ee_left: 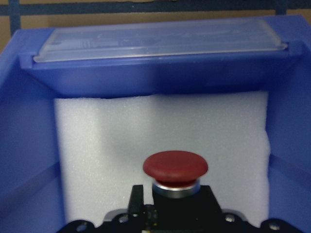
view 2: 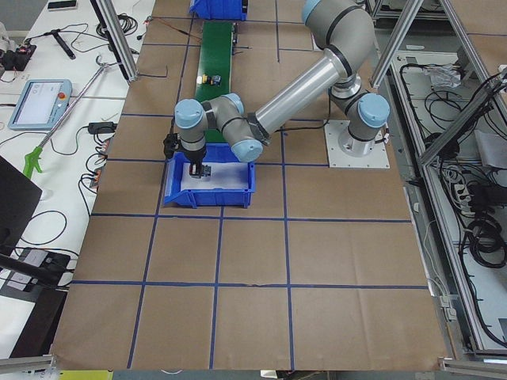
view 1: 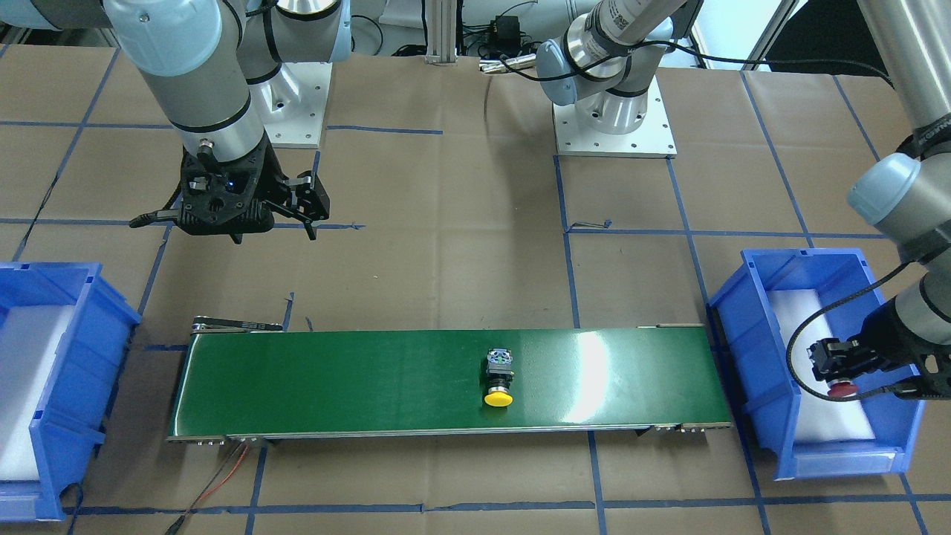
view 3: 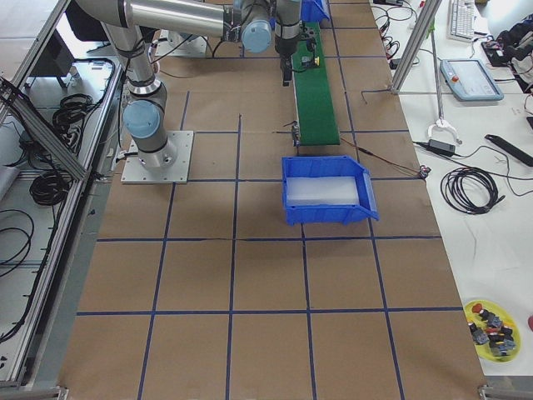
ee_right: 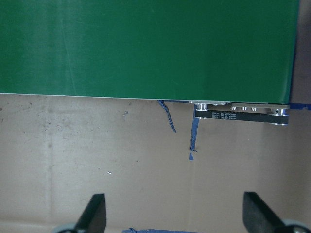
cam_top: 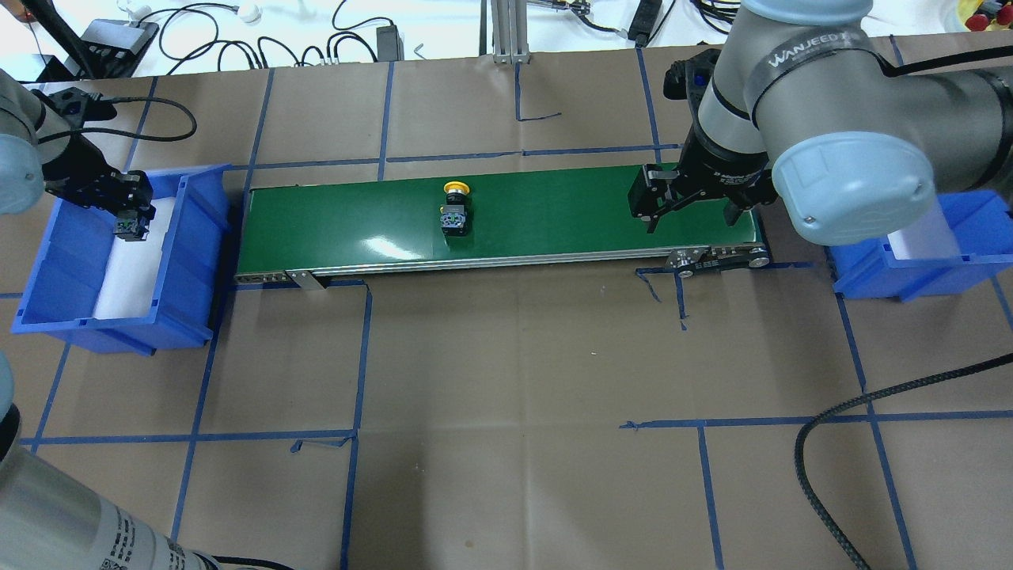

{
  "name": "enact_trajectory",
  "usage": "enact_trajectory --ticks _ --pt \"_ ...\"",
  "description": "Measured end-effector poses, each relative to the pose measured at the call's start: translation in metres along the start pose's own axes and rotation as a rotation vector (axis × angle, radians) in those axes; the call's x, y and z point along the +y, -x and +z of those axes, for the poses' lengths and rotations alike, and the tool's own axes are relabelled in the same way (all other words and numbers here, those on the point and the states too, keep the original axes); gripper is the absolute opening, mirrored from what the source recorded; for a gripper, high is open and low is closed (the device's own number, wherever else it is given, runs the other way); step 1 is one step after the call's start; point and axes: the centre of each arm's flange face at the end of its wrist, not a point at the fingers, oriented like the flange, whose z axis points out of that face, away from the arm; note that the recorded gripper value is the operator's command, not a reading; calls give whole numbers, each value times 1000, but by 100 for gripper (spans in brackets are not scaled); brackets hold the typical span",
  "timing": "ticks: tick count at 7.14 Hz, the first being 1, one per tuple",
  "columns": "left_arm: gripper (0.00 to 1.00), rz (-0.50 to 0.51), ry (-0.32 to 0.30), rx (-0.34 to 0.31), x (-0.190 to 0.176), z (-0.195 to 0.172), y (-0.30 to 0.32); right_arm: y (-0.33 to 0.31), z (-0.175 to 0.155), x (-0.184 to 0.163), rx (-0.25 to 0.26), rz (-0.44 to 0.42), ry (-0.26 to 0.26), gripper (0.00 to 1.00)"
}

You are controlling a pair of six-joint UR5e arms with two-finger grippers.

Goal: Transport two buttons from left to right
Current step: 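Carry the red button onto the belt while the right gripper moves over the belt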

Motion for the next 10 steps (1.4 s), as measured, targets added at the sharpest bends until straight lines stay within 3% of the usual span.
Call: enact_trajectory --ticks 3,4,6,10 --pt "14 -2 20 4 31 -93 -20 0 8 -9 0 6 -15 100" --pt "14 -5 29 9 35 -109 -26 0 10 -12 -1 8 -26 100" --pt "14 -38 39 26 28 -110 -46 0 22 -23 -3 7 -41 100" --pt "14 -76 52 25 4 -102 -166 1 41 -40 -10 4 -71 100"
